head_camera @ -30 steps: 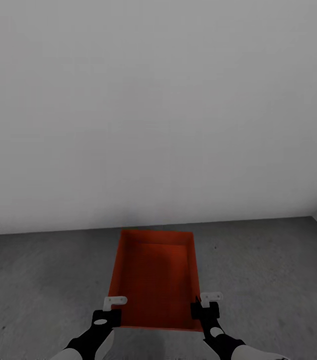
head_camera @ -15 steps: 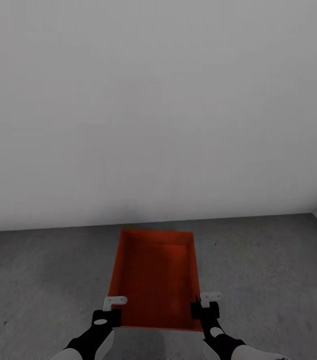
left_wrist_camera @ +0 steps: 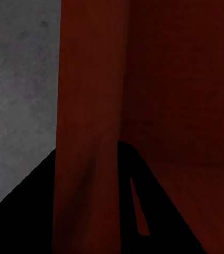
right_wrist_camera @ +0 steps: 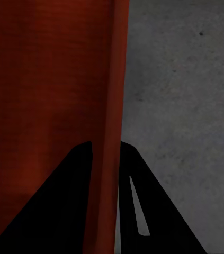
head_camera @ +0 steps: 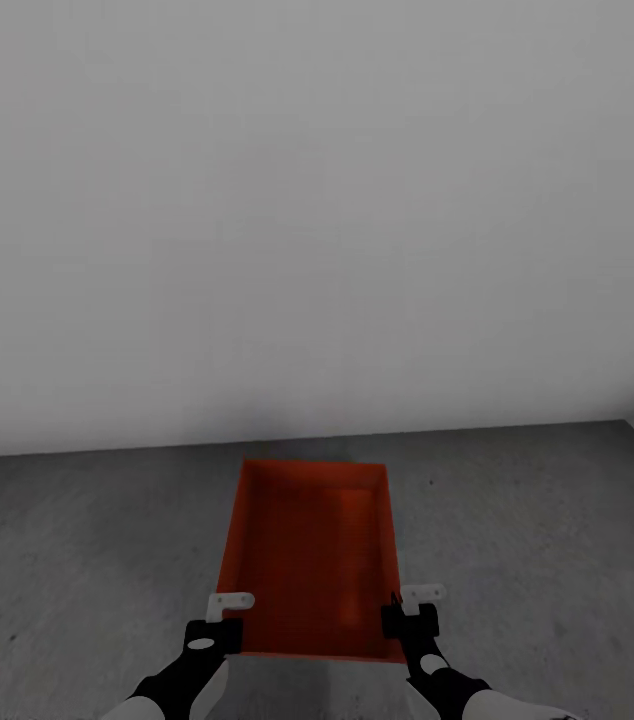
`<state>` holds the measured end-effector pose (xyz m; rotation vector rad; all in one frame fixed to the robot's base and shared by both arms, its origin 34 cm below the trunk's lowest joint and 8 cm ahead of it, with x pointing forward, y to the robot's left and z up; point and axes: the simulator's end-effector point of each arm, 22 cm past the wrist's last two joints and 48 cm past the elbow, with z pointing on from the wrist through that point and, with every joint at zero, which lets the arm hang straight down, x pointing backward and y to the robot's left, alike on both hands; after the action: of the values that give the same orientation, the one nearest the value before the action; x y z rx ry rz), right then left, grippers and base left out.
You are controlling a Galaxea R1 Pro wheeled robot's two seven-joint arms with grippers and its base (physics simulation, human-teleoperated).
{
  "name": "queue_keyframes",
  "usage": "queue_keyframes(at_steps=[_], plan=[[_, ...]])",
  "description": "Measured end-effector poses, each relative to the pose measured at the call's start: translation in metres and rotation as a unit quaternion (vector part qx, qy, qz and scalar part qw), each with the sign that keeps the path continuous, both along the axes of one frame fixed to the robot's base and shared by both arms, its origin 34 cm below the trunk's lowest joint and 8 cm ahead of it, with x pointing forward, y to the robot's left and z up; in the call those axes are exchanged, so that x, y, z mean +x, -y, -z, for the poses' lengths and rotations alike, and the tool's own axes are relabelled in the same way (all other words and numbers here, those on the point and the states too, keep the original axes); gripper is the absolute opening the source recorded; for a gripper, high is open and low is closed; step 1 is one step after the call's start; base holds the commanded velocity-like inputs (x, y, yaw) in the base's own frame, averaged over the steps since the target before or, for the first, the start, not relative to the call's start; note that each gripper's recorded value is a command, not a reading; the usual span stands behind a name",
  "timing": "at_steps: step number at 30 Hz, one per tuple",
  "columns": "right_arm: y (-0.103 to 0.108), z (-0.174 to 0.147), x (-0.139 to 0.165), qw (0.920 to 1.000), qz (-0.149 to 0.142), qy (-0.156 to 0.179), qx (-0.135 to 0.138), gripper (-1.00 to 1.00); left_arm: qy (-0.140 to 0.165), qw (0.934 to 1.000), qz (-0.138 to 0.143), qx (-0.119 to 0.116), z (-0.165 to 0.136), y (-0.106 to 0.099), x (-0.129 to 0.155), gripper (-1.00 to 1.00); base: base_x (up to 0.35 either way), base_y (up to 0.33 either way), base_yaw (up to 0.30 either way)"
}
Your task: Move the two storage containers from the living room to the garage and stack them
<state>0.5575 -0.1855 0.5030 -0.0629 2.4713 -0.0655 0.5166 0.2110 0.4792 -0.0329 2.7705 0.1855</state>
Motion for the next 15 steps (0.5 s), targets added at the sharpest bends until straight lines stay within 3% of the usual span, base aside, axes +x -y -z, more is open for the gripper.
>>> queue_keyframes(at_steps=[15], plan=[[0.0, 0.0096, -0.0084, 0.9999, 0.0, -0.012, 0.0, -1.0, -0.012, 0.9999, 0.0, 0.0, 0.0086, 0.0, -0.0089, -1.0, 0.0, 0.0, 0.0]])
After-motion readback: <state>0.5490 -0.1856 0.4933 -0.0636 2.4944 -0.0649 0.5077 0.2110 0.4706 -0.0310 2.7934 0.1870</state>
